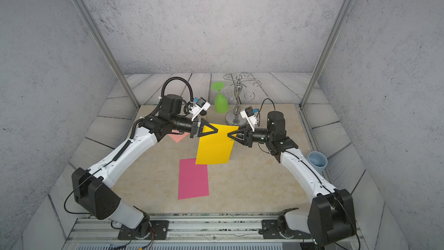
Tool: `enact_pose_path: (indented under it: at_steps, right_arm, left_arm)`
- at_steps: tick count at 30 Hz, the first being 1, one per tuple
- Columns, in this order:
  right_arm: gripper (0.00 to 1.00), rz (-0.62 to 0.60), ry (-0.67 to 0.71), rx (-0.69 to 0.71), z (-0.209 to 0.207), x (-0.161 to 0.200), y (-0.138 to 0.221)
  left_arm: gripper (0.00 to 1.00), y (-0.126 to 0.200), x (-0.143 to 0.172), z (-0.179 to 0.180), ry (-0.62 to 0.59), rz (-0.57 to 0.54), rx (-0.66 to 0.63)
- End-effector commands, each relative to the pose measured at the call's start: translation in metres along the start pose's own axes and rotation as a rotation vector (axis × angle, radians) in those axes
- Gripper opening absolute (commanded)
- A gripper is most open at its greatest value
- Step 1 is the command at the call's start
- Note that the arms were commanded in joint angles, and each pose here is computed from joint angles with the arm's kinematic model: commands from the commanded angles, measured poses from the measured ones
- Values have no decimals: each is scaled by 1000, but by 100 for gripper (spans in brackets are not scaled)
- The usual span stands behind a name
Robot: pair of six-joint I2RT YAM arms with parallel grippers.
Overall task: Unclip the paperclips from the documents
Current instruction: Adjust the document.
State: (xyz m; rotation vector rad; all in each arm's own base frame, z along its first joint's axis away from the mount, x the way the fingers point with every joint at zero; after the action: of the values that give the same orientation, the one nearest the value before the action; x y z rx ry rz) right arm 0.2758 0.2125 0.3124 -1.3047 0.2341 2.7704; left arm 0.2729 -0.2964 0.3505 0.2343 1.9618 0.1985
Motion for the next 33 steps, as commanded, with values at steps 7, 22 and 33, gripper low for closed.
enact_pose_path:
  at_steps: [7,22,33]
  right_arm:
    - [1,12,16,-63,12,-4,-1]
    - [0,-26,51,-27,24,-15,11]
    - [0,-51,66,-14,29,-24,19]
  left_arm:
    - [0,3,-8,-5,-37,-19,3]
    - [28,10,-1,-5,-16,-29,-38]
    - [29,9,15,-2,22,-28,-33]
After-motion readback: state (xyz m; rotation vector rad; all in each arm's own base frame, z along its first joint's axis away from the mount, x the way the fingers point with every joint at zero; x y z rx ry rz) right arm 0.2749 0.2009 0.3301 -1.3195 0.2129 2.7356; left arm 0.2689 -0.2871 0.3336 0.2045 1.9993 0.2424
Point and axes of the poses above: each gripper's point midway between its finger pads, its own y axis back along the fingers, its own z axis along the line the jaws close on, x = y × z, the point moved 3 cm from there along y, back along the fingers, and after that the axes turned 11 degrees about -y, right-handed, at the moved point
